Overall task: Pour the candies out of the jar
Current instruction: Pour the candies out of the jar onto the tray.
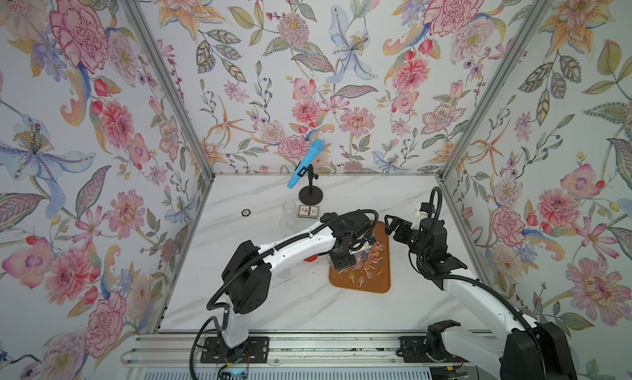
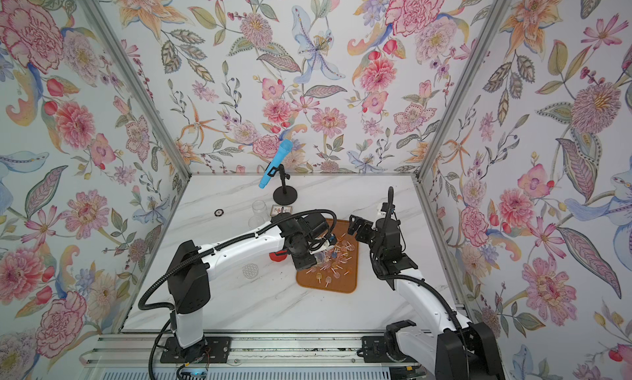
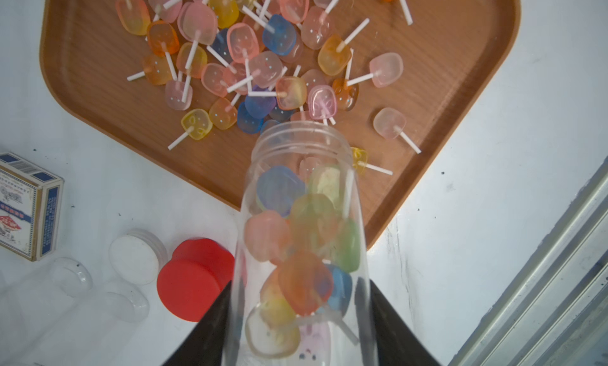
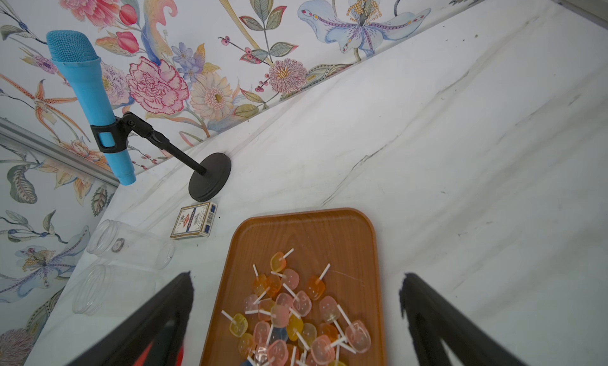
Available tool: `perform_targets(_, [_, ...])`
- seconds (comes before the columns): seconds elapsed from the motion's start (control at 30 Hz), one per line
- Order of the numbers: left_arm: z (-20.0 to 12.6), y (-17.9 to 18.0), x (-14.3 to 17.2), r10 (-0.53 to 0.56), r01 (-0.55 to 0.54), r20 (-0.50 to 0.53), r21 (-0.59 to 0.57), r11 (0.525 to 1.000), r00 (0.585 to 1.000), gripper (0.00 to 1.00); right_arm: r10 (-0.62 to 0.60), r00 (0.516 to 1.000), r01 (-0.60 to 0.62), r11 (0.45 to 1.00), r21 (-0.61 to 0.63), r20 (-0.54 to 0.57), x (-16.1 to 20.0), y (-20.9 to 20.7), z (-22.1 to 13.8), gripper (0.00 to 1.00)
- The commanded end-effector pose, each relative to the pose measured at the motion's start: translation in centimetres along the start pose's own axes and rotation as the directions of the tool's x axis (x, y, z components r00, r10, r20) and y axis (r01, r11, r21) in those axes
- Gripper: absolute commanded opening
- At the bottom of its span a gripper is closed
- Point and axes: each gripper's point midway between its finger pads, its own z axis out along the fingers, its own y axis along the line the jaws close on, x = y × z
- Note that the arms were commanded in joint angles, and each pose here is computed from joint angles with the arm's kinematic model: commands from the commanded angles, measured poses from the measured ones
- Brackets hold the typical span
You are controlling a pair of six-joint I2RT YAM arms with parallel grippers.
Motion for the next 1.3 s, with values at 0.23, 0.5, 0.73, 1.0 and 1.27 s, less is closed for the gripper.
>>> perform_targets(0.23, [-0.1,1.0,-0.2,-0.008,0.001,-0.099,-0.064,0.998,0.995,0.00,0.002,0.994,-0.005,1.000,0.025,0.105,-2.1,-0.5,-1.7,1.00])
perform_targets(0.5, [-0.8,0.1,0.1,0.105,-0.112,-0.121,-0.057,0.992,0.987,0.00,-0.001,0.996,-0.001,1.000,0.018,0.094,-2.4,-0.2,-1.6,1.00])
perform_targets(0.73, [0.4,2.3,0.3,0.066,-0.083,-0.126,-0.136,0.987,0.990,0.00,0.030,0.995,-0.030,1.000,0.003,0.097,-2.1,-0.3,-1.5,1.00])
perform_targets(1.0, [-0.9,3.7,-2.3,-0.023,0.055,0.247,-0.122,0.991,0.969,0.00,-0.001,0.997,0.000,1.000,0.009,0.080,-2.5,0.1,-1.8,1.00])
perform_targets(1.27, [-1.8,3.1,-1.9,-0.102,0.174,0.558,-0.077,0.982,0.824,0.00,0.025,0.993,-0.024,1.000,-0.009,0.112,-2.8,0.1,-2.0,1.00])
